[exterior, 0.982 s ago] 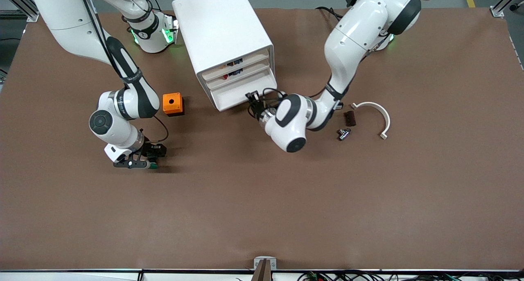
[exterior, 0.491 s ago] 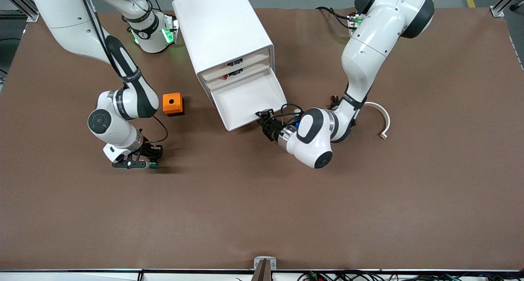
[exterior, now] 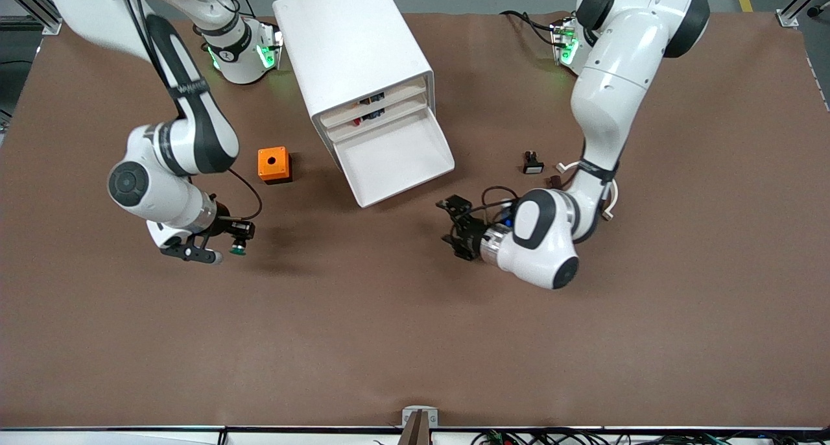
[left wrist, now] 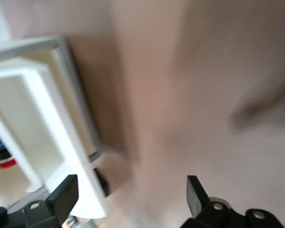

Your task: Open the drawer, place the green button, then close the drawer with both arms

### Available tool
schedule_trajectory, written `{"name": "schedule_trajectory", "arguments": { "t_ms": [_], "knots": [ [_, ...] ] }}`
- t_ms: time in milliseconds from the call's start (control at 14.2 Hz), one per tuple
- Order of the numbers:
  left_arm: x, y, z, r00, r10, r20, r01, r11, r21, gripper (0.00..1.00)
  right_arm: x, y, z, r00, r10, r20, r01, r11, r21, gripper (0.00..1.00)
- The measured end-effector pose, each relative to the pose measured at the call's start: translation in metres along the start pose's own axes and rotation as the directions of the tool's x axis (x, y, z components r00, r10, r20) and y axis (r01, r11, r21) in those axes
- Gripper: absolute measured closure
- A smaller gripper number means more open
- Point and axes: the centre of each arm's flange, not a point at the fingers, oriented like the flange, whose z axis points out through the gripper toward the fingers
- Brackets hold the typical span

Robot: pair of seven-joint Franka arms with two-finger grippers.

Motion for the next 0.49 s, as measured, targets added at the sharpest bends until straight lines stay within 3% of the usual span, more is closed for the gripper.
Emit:
{"name": "schedule_trajectory", "arguments": {
  "t_ms": [140, 281, 491],
  "knots": [
    [0.008, -0.001, -0.047, 0.993, 0.047, -0.111, -0.059, 0.992, -0.113, 0.00, -0.035, -0.051, -0.048, 0.988, 0.157, -0.002, -0.157, 0.988, 0.010, 0.59],
    [0.009, -0.014, -0.082, 0.955, 0.135, -0.264, -0.189, 0.963, -0.192, 0.00, -0.079, -0.109, -0.062, 0.952, 0.307, -0.009, -0.307, 0.952, 0.019, 0.59],
    [0.002, -0.050, -0.124, 0.813, 0.320, -0.487, -0.448, 0.877, -0.172, 0.00, -0.145, -0.182, -0.046, 0.878, 0.478, -0.012, -0.478, 0.878, 0.030, 0.59]
  ]
}}
